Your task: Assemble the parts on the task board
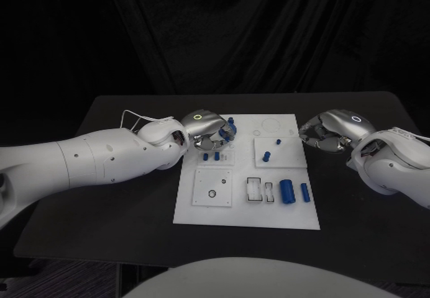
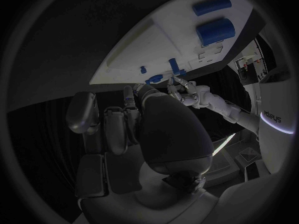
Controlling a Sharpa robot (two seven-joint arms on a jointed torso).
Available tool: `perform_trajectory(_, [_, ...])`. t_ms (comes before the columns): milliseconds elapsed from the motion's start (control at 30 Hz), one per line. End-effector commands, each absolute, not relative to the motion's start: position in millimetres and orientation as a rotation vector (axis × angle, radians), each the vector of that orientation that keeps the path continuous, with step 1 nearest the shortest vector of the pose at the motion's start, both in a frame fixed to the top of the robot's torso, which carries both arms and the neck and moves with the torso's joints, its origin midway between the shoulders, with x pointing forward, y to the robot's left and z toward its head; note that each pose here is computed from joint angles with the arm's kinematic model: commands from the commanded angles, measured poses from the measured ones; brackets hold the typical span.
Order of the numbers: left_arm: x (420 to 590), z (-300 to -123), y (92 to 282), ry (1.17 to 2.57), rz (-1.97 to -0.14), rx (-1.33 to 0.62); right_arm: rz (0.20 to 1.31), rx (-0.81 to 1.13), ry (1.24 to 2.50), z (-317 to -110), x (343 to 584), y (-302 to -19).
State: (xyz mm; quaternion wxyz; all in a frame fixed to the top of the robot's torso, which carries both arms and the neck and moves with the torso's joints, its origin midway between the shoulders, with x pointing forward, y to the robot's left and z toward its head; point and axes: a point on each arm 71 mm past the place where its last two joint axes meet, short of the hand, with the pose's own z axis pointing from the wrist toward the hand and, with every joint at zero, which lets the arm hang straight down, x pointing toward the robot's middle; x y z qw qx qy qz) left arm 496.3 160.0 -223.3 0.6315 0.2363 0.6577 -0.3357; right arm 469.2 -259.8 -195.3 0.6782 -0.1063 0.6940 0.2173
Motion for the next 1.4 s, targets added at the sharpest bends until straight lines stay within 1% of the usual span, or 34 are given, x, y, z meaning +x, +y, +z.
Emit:
perform_trajectory(33, [495.5, -210.2, 162.8, 1.462, -0.777, 0.546, 0.475, -0.233, 1.568, -196.7, 469.9, -260.0])
perform_trajectory(100, [494.8, -205.7, 167.6, 1.468, -0.772, 0.548, 0.474, -0.233, 1.569, -196.9, 470.3, -259.9])
perform_trajectory(233, [493.0, -202.2, 177.2, 1.488, -0.757, 0.544, 0.472, -0.234, 1.572, -197.2, 470.7, -260.1])
perform_trajectory(367, [493.5, -203.3, 188.3, 1.527, -0.729, 0.534, 0.471, -0.235, 1.576, -197.5, 470.8, -260.4])
perform_trajectory(567, [495.0, -207.8, 195.4, 1.563, -0.709, 0.529, 0.470, -0.236, 1.579, -197.9, 470.8, -260.9])
perform_trajectory(967, [492.8, -221.8, 198.7, 1.620, -0.701, 0.525, 0.468, -0.237, 1.584, -198.3, 470.8, -261.2])
perform_trajectory(1400, [493.0, -229.1, 192.9, 1.644, -0.707, 0.532, 0.470, -0.240, 1.586, -198.5, 471.0, -259.5])
